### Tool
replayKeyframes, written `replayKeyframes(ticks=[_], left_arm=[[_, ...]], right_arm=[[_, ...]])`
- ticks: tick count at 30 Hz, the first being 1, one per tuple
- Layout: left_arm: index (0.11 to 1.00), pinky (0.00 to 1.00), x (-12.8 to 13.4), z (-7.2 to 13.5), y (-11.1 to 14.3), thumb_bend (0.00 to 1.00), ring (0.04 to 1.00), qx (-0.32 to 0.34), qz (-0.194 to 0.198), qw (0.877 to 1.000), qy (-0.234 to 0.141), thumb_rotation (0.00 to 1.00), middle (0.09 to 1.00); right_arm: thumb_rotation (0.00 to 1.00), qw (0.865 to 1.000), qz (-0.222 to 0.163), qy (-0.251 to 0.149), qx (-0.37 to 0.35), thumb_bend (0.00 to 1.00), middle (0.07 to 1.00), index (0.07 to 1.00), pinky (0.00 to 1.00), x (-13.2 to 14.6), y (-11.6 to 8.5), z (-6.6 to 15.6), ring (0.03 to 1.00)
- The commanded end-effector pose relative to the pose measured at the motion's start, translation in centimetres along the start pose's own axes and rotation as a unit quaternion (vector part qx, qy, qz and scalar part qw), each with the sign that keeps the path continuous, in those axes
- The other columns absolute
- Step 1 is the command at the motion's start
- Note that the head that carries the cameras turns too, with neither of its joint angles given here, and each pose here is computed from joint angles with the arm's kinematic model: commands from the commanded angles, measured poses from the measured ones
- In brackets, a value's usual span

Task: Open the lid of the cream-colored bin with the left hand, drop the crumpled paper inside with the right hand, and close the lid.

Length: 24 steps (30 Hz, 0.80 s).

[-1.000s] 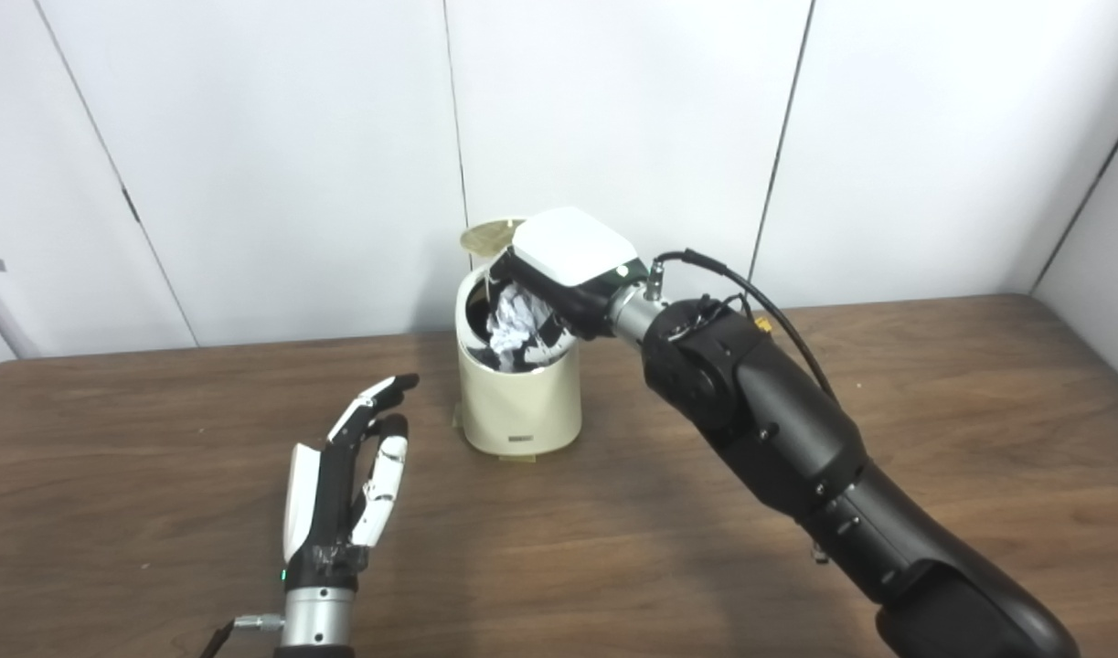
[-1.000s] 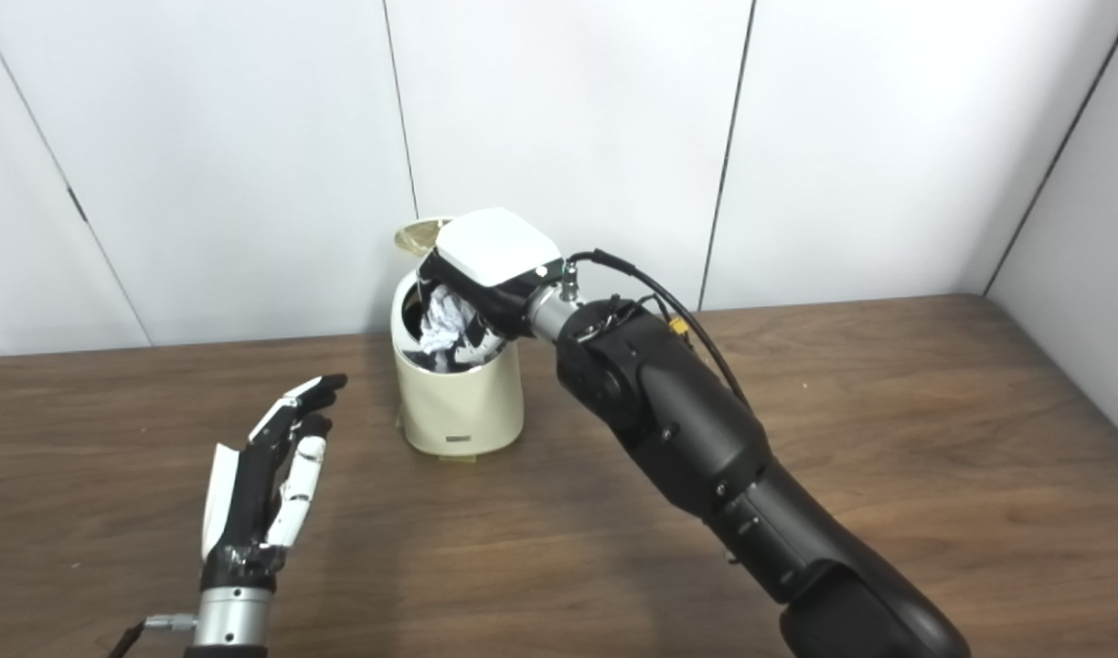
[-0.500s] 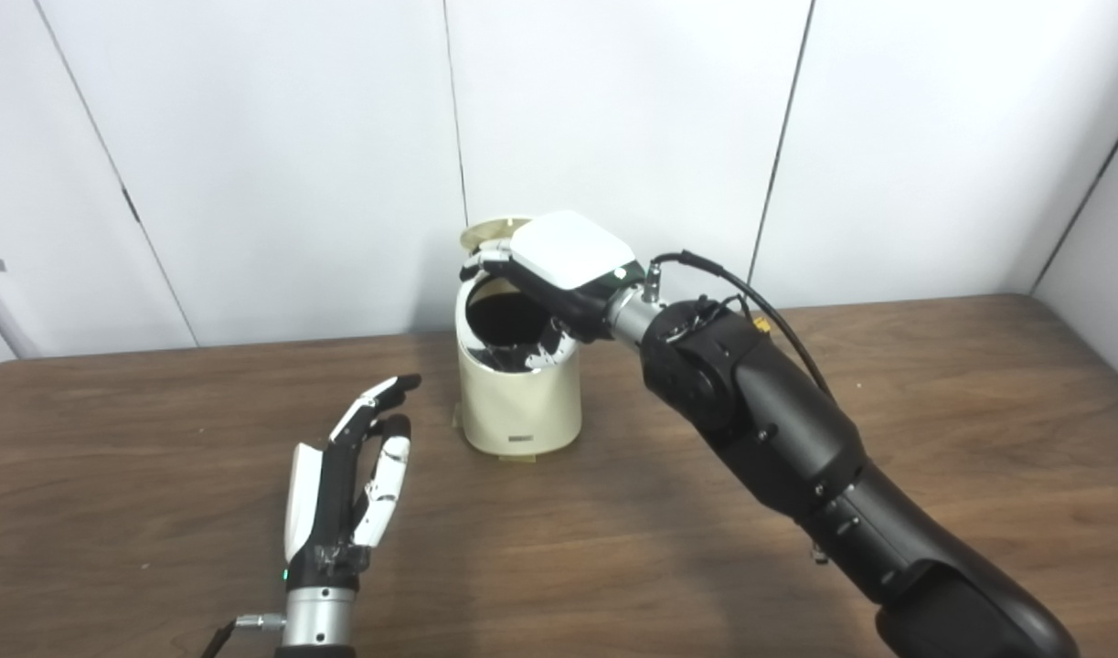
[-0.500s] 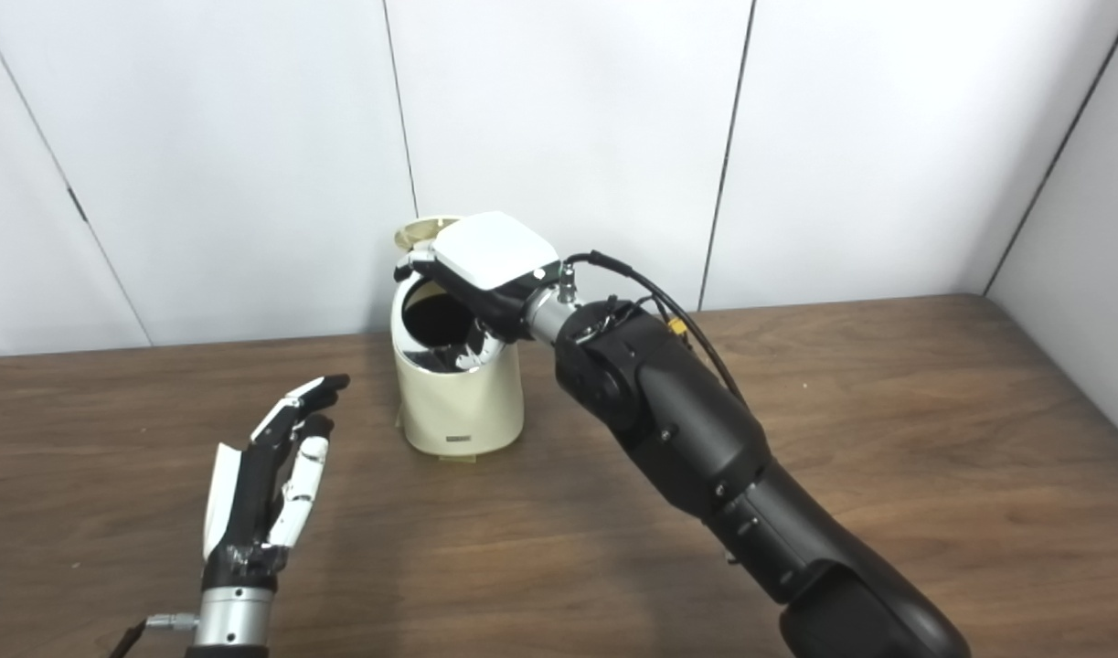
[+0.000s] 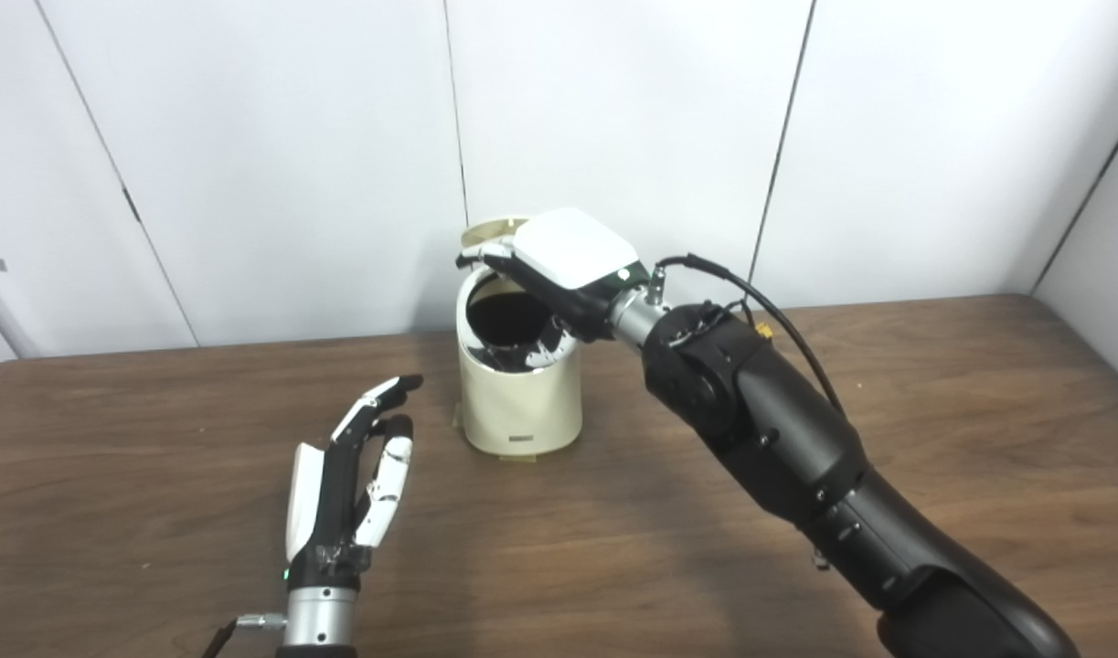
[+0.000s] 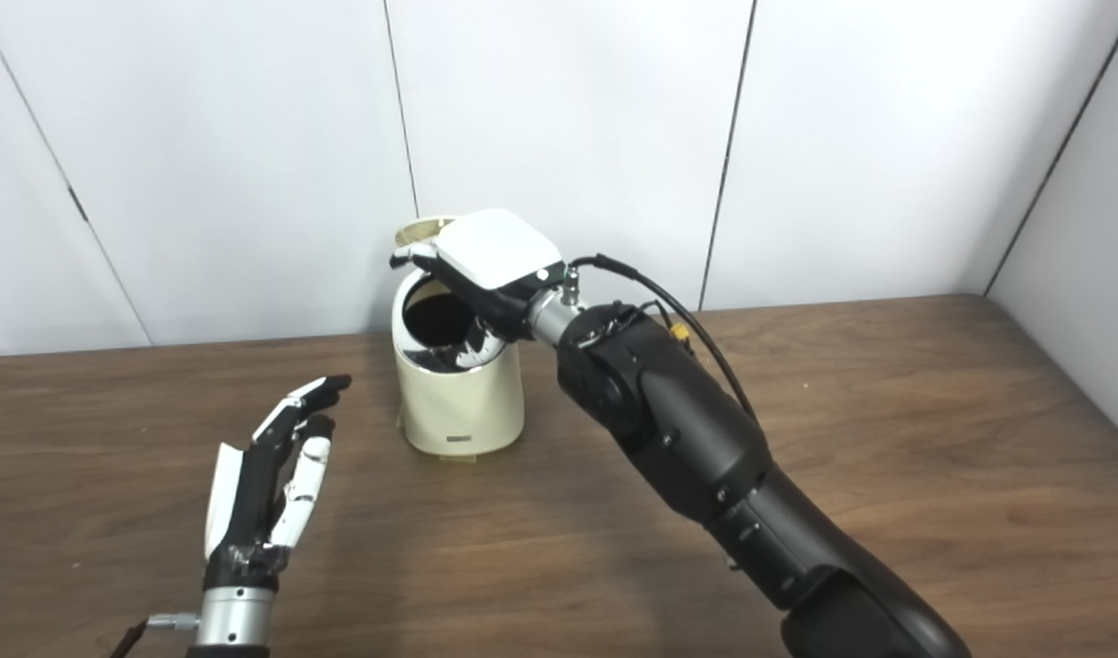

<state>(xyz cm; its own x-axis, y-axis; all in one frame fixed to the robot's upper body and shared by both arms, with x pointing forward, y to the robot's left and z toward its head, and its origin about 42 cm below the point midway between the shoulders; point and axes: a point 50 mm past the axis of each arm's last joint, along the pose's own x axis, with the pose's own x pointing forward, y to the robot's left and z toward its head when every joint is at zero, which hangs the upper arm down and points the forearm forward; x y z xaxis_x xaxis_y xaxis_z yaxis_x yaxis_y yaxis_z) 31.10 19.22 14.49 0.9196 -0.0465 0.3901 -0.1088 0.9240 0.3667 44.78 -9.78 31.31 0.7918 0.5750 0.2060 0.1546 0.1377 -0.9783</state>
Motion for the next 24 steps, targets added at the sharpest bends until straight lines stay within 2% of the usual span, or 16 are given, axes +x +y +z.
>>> replayKeyframes(ticks=[1, 3, 7, 12, 15, 20, 22, 24], left_arm=[[0.816, 0.74, 0.1, 0.1, -0.1, 0.35, 0.818, 0.005, 0.003, 1.000, -0.010, 0.91, 0.832], [0.815, 0.73, 0.2, 0.1, -0.1, 0.35, 0.816, 0.005, 0.003, 1.000, -0.011, 0.91, 0.830], [0.816, 0.74, 0.2, 0.1, -0.1, 0.35, 0.818, 0.004, 0.003, 1.000, -0.010, 0.91, 0.832], [0.818, 0.74, 0.3, 0.1, -0.3, 0.35, 0.820, 0.001, 0.003, 1.000, -0.009, 0.91, 0.833], [0.821, 0.74, 0.4, 0.1, -0.4, 0.34, 0.821, 0.004, 0.003, 1.000, -0.011, 0.91, 0.834], [0.819, 0.74, 0.5, 0.0, -0.3, 0.35, 0.821, 0.003, 0.003, 1.000, -0.012, 0.92, 0.834], [0.818, 0.74, 0.5, -0.1, -0.2, 0.35, 0.820, 0.001, 0.004, 1.000, -0.011, 0.91, 0.834], [0.816, 0.73, 0.6, -0.1, -0.2, 0.35, 0.817, 0.002, 0.004, 1.000, -0.012, 0.90, 0.833]], right_arm=[[0.07, 0.998, -0.066, -0.015, -0.006, 0.60, 0.603, 0.522, 0.43, 0.7, -2.3, -0.2, 0.511], [0.02, 0.996, -0.084, -0.019, -0.003, 0.53, 0.571, 0.479, 0.39, 0.6, -2.3, -0.2, 0.456], [0.00, 0.994, -0.109, -0.018, -0.006, 0.51, 0.554, 0.451, 0.35, 0.5, -2.4, -0.1, 0.441], [0.00, 0.992, -0.127, -0.005, -0.001, 0.51, 0.549, 0.472, 0.34, -0.2, -2.5, -0.6, 0.428], [0.00, 0.986, -0.168, 0.010, 0.021, 0.51, 0.545, 0.487, 0.37, -1.8, -2.2, -1.2, 0.428], [0.00, 0.955, -0.277, 0.008, 0.103, 0.51, 0.515, 0.474, 0.34, -5.4, -0.9, -1.8, 0.447], [0.00, 0.943, -0.304, 0.014, 0.138, 0.51, 0.509, 0.475, 0.26, -7.0, -0.4, -2.0, 0.354], [0.10, 0.932, -0.323, 0.021, 0.161, 0.49, 0.569, 0.487, 0.19, -8.6, 0.2, -2.2, 0.263]])
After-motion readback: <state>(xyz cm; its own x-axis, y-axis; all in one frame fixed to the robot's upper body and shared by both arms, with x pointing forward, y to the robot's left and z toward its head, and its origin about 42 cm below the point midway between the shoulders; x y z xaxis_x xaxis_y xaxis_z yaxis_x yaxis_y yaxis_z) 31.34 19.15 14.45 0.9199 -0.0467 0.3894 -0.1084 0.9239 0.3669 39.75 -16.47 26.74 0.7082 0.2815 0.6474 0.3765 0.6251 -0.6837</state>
